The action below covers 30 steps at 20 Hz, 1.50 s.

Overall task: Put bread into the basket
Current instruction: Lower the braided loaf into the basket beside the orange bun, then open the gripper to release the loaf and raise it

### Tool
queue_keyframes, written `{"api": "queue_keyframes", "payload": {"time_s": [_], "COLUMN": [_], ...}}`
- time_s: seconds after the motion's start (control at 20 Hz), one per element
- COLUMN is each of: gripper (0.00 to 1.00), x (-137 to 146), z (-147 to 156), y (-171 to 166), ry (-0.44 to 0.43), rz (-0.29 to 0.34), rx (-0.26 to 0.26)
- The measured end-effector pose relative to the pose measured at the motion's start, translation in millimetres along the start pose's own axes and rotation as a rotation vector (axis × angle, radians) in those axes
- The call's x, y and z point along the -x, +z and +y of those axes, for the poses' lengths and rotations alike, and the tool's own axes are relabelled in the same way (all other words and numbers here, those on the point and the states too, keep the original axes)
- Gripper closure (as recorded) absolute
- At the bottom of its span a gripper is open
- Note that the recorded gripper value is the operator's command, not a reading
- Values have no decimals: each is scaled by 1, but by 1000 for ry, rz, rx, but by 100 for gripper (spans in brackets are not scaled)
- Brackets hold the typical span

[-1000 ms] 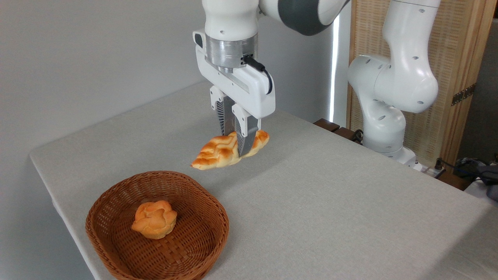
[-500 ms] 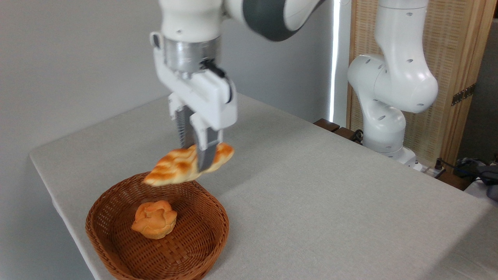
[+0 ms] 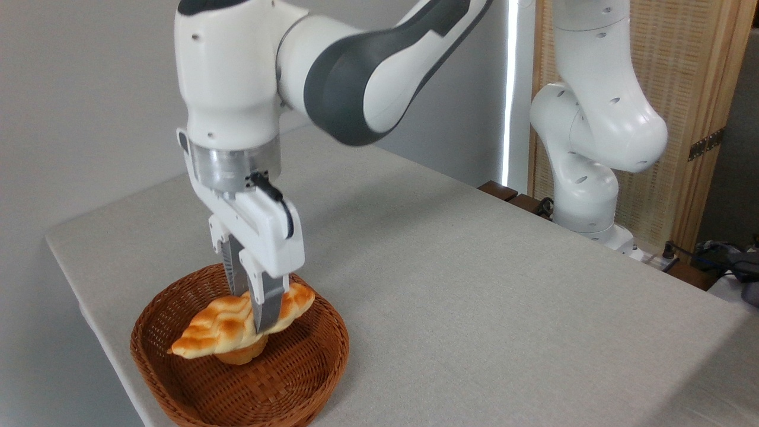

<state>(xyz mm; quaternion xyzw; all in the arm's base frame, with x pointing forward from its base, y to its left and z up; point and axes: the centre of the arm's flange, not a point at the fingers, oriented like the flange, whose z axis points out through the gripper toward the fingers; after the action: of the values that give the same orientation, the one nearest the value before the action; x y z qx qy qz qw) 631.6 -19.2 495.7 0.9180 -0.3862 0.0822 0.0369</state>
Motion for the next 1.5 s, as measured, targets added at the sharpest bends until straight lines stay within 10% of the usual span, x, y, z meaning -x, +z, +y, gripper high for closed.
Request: {"api": "queue_keyframes", "payload": {"time_s": [0.25, 1.5], "gripper": [0, 0], "x": [-6, -1], "z": [0, -12], "y": [34, 35], "ry": [7, 22], "rz": [-33, -1], "rx": [27, 45]}}
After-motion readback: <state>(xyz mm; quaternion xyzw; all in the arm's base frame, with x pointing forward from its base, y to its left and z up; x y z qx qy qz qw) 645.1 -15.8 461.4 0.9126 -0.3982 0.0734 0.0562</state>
